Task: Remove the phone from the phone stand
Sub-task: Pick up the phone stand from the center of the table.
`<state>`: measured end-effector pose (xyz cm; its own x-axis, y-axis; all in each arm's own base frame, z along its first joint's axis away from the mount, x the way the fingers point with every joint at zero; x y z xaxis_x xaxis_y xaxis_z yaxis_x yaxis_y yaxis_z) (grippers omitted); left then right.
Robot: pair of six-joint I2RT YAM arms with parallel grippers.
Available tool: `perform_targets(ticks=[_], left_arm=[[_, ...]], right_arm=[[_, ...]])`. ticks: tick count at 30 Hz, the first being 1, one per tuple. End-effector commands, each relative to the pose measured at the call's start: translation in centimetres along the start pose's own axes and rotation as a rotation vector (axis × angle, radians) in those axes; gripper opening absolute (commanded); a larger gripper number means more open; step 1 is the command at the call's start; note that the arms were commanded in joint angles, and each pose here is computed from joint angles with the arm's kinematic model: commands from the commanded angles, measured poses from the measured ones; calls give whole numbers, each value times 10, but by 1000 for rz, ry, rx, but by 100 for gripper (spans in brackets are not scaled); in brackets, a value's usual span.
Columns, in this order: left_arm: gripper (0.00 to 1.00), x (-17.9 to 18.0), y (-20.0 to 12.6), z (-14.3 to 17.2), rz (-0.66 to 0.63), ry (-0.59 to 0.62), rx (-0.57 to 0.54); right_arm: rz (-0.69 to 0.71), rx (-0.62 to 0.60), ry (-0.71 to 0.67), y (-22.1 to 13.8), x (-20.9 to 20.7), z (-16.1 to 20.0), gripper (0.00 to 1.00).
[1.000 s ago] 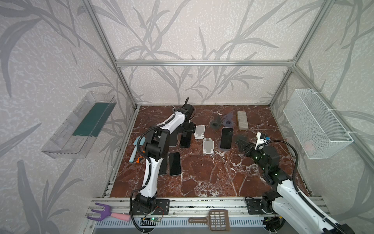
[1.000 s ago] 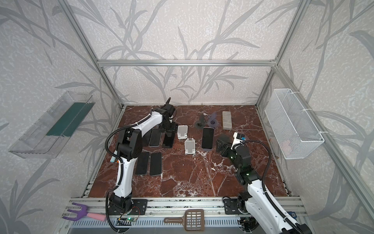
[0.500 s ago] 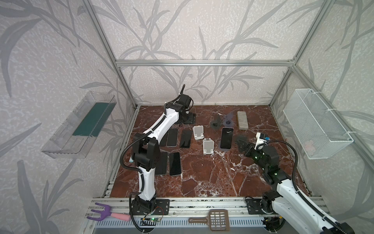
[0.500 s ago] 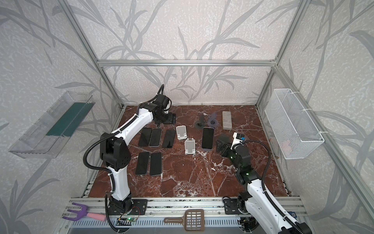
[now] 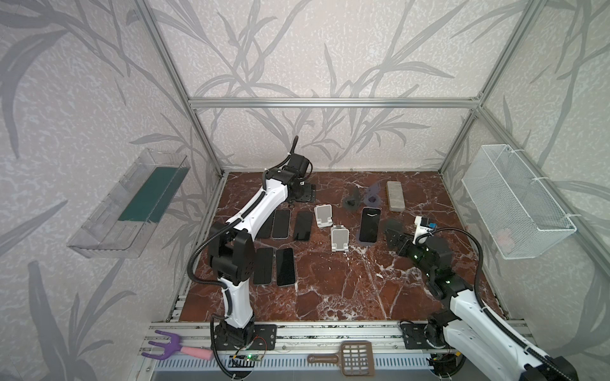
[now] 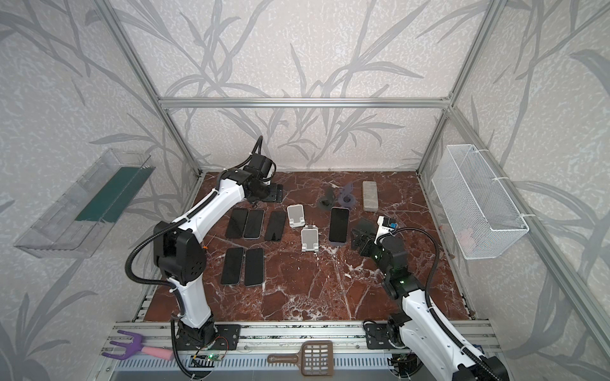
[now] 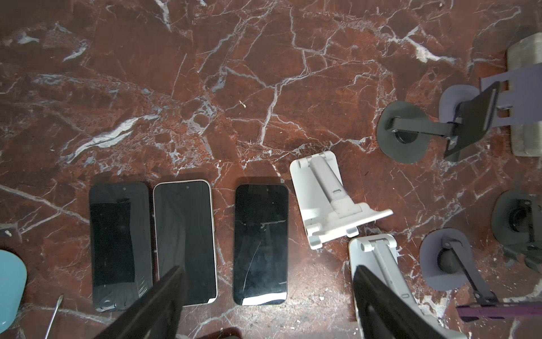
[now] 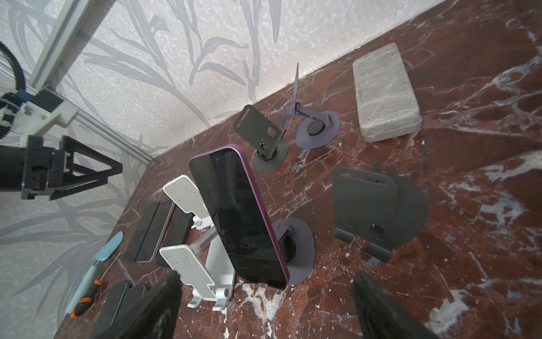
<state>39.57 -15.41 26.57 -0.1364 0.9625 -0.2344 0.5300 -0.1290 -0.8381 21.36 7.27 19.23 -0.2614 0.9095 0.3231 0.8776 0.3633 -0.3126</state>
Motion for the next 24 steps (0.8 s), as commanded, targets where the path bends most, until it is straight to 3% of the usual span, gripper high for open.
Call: perform_targets(ticks=[1, 6, 10, 15, 24], left_arm=[[89, 2, -38, -3, 96, -38, -185], [90, 16, -72, 20, 314, -182, -440], [93, 30, -98, 30, 410, -308, -566], [93, 42, -111, 40, 436, -387, -627], [93, 44, -118, 41, 441, -400, -635]], right_arm=[[-30, -29, -95, -2, 18, -18, 90], [19, -11, -289, -14, 64, -27, 91], [54, -19, -392, -16, 102, -31, 91], [44, 21, -508, 7, 149, -28, 94], [83, 134, -526, 65, 180, -5, 99]])
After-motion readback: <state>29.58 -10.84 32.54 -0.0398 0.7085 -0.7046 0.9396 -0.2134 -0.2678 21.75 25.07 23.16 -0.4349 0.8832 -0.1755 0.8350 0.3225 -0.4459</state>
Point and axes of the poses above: each gripper's point midway between its finger pads, its own y axis out along the fingers, its own x axis along the line the jaws close on, z = x × y, the point moved 9 cm from there along -y, back along the fingers, and after that the axes turned 15 degrees about -y, right-handed, at the moved point
